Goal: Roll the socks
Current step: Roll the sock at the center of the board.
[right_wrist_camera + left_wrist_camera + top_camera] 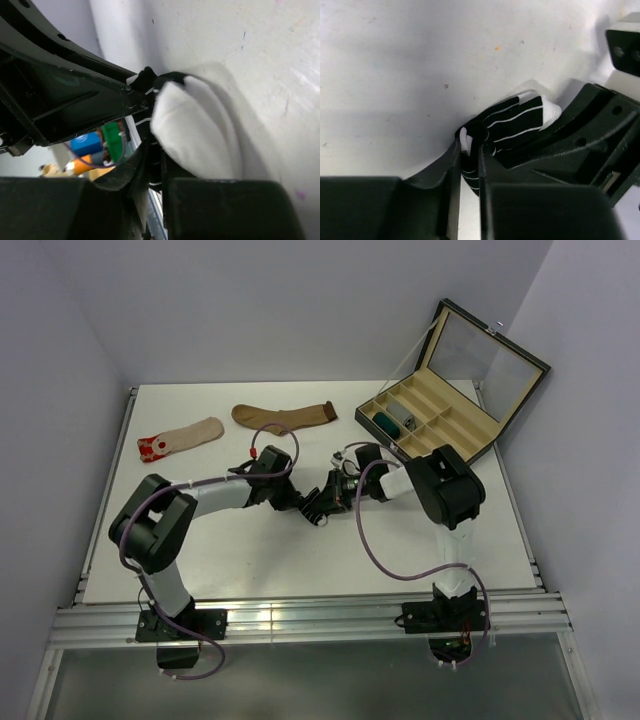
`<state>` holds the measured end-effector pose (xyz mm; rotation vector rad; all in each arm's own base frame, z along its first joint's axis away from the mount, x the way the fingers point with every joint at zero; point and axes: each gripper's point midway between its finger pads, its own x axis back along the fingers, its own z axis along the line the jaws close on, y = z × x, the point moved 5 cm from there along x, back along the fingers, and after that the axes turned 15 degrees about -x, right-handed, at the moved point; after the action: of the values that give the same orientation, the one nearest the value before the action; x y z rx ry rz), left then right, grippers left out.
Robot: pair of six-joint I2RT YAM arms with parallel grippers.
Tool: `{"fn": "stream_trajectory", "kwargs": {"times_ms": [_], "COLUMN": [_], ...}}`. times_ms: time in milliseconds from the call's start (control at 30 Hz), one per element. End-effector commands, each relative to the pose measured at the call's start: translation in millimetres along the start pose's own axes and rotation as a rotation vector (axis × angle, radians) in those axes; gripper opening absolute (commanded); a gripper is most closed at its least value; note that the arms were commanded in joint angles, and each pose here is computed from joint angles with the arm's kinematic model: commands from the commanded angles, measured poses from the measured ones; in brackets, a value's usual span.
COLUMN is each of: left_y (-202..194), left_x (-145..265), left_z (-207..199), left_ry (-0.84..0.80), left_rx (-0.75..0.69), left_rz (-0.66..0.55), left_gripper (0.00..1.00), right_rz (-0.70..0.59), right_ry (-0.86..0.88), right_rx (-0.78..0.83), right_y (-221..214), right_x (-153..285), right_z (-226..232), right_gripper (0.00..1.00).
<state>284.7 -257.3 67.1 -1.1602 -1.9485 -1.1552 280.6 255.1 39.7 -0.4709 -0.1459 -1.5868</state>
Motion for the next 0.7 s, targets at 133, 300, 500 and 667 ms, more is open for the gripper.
{"fn": "stream_trajectory", "kwargs": {"times_ms": [133,300,500,667], "left_y": [-17.4,-8.1,-5.0,-4.4], "left_x": [-8.2,-6.1,-7.3,-7.3], "left_z": [16.5,13.7,8.6,7.1], "left_ry": [0.132,0.153,0.141,0.136], "left_rx": [-0.060,-0.085,-0.097,-0.098], "left_rz": [0.084,0.063,0.070,0.071], "left_gripper": [0.08,0.08,0.08,0.08], "right_rz": [-0.206,-0.462,-0.599,-0.556], "right_ry": [-0.253,-0.435,-0.560,-0.634], "right_rx": [0.310,0.599,0.861,0.951], "right_y": [-1.0,-3.1,-28.8,-41.6], "right_x": [10.2,32.2,28.3,8.8], "right_z": [6.2,32.3,52.5,48.1], "right_gripper": [0.32,0.39,0.41,0.43]}}
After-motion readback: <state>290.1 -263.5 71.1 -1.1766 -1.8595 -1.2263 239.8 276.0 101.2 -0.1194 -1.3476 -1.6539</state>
